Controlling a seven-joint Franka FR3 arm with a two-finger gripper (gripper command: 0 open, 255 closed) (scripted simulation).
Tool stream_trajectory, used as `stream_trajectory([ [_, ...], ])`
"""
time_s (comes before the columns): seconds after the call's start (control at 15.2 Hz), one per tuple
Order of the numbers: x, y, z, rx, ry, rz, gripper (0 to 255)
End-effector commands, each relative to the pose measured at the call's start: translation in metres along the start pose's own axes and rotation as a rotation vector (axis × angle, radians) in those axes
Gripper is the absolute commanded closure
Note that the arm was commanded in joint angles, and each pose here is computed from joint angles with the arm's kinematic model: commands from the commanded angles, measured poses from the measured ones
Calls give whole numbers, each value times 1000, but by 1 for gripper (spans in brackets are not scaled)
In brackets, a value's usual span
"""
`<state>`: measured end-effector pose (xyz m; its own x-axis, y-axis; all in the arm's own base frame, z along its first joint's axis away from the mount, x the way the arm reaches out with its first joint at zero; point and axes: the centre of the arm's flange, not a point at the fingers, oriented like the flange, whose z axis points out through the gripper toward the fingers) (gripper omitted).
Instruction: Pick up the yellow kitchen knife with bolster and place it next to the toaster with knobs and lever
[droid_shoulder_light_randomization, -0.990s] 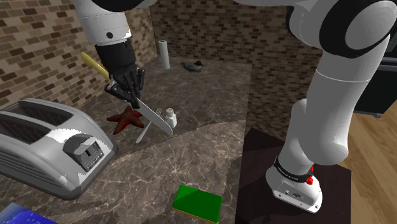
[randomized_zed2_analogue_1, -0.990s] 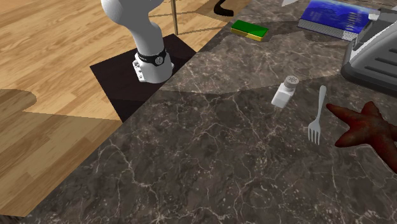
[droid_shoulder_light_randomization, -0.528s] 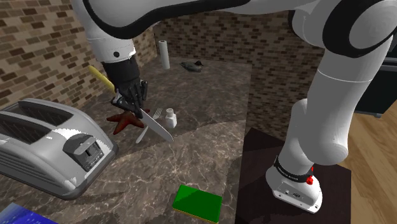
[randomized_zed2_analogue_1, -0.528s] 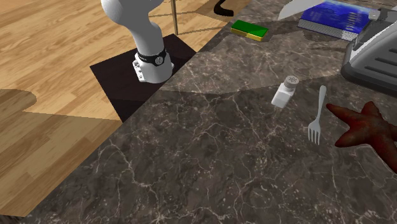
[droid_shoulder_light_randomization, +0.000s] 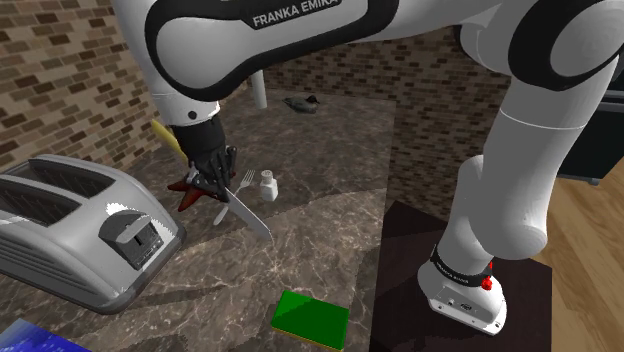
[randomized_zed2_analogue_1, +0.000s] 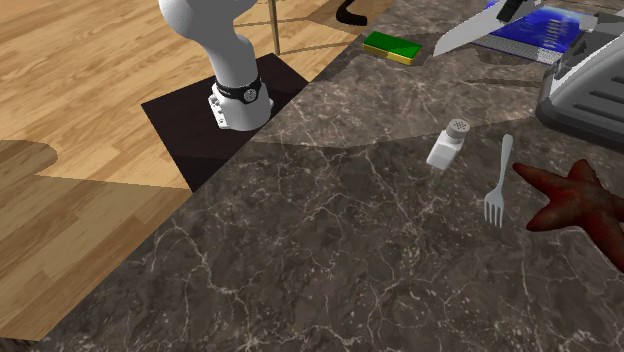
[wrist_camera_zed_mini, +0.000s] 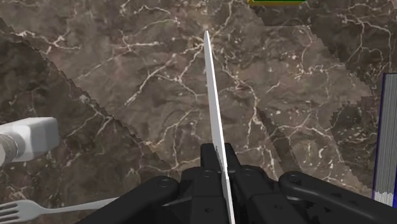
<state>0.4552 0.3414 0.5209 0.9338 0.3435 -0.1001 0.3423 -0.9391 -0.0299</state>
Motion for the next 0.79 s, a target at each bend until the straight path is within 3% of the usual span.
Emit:
stream_trajectory([
  [0.0,1,1,11,0,1,0,255],
  [0.73,7,2,68,0,1,0,255],
])
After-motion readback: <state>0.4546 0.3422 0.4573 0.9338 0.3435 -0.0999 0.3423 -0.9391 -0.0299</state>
